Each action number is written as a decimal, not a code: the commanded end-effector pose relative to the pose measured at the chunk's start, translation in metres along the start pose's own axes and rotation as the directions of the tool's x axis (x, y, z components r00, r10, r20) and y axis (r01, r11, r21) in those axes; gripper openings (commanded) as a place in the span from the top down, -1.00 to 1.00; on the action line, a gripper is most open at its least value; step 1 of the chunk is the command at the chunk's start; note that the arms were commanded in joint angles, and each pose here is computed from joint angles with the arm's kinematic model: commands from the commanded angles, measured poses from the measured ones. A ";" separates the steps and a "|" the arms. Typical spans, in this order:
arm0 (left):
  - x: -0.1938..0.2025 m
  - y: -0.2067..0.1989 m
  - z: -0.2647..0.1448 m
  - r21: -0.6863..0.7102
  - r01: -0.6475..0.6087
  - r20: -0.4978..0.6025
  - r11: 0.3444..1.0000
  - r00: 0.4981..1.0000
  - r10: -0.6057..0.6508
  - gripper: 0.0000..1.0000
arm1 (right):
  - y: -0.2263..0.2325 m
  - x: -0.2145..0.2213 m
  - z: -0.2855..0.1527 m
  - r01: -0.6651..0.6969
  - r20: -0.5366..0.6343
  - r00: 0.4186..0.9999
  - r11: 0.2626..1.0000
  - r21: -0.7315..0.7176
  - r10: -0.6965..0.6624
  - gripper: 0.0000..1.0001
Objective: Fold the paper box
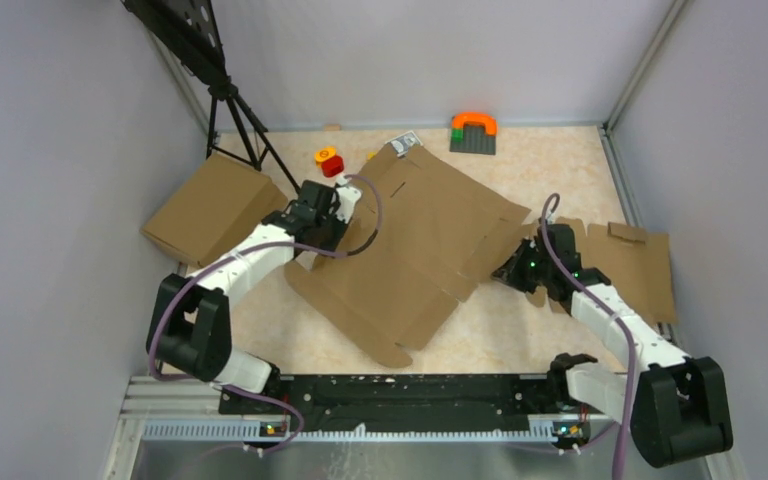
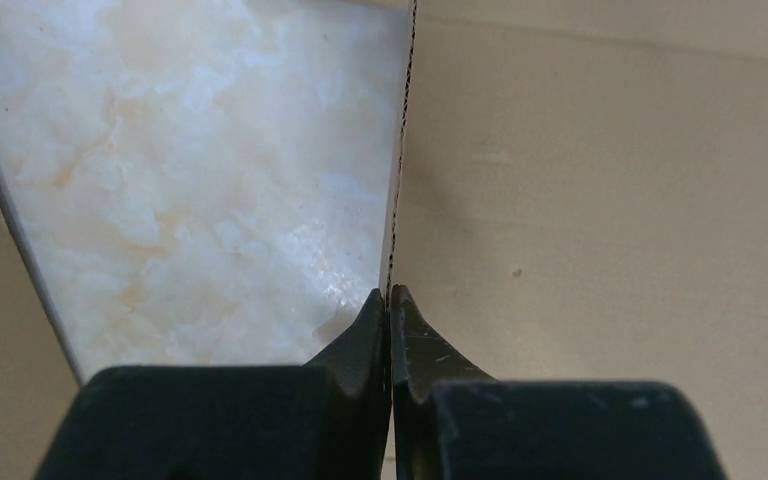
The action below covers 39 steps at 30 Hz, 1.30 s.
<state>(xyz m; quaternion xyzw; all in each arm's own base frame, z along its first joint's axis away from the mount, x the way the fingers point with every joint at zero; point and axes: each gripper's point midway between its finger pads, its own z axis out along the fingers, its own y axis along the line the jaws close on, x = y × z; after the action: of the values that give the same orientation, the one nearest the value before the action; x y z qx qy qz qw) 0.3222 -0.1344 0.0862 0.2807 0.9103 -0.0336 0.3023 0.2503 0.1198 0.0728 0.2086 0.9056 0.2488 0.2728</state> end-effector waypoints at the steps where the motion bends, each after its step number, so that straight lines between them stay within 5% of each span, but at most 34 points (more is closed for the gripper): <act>1: -0.059 -0.016 -0.026 0.227 0.120 0.196 0.966 0.966 -0.166 1.00 | 0.019 0.017 -0.016 0.033 -0.055 0.998 0.990 -0.134 -0.040 1.00; 10: -0.087 0.000 -0.046 0.366 0.218 0.244 0.905 0.916 -0.319 1.00 | 0.026 0.053 -0.027 0.097 -0.121 0.986 0.983 -0.158 -0.117 1.00; 15: -0.094 0.012 -0.048 0.339 0.198 0.238 0.920 0.928 -0.288 1.00 | 0.022 0.041 -0.030 0.131 -0.083 0.987 0.986 -0.101 -0.140 1.00; 29: -0.132 0.044 -0.058 0.422 0.318 0.185 0.849 0.887 -0.424 0.99 | 0.067 0.092 -0.047 0.018 -0.272 0.955 0.941 -0.337 -0.115 1.00; 37: -0.124 0.048 -0.042 0.425 0.339 0.143 0.840 0.891 -0.432 1.00 | 0.041 0.119 -0.046 0.020 -0.310 0.944 0.956 -0.293 -0.114 0.67; 39: -0.121 0.047 -0.040 0.427 0.333 0.139 0.841 0.895 -0.425 1.00 | 0.028 0.127 -0.043 0.019 -0.328 0.938 0.963 -0.270 -0.110 0.40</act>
<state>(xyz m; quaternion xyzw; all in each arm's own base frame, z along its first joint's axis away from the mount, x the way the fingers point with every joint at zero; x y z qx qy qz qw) 0.4010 -0.1421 0.1776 0.1285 0.8951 -0.2938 0.3097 0.1508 0.1964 0.0853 0.0980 0.8990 0.3934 0.1653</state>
